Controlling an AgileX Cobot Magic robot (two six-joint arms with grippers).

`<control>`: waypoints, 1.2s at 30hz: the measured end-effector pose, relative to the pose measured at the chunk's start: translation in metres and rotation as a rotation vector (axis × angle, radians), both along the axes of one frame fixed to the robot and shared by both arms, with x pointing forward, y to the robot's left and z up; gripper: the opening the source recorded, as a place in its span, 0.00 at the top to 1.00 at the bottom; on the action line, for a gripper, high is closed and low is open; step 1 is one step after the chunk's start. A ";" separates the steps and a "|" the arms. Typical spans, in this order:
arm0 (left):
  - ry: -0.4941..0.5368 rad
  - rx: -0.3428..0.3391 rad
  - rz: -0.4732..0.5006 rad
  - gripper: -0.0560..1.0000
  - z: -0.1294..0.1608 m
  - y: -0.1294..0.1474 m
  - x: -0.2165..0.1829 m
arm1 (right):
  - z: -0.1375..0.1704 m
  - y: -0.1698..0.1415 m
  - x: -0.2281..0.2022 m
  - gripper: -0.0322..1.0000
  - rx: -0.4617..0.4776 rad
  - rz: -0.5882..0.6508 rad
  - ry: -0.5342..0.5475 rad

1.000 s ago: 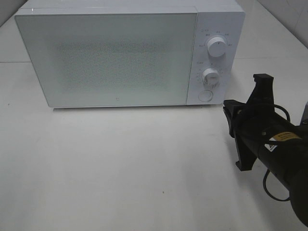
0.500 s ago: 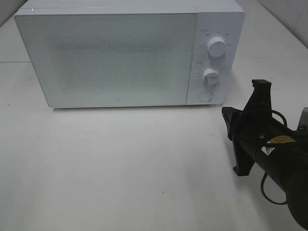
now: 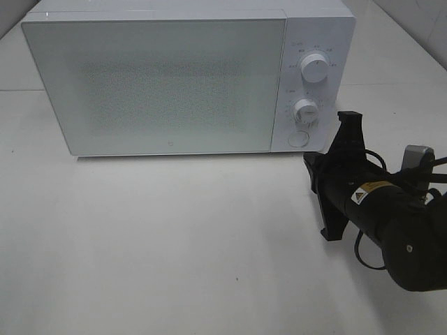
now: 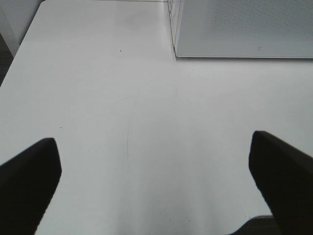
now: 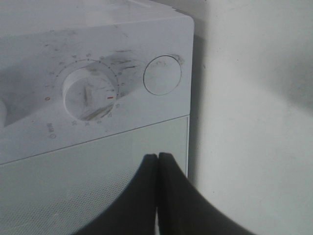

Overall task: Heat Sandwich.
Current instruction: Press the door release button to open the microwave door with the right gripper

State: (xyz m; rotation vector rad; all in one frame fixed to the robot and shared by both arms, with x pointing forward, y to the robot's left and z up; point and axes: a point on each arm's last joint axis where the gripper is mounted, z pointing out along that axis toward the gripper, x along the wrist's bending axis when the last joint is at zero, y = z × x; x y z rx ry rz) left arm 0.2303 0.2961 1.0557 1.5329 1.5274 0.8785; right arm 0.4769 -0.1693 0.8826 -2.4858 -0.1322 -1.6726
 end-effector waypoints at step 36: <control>0.000 0.000 0.000 0.01 0.000 0.000 0.000 | -0.032 0.007 0.079 0.96 -0.037 -0.016 0.087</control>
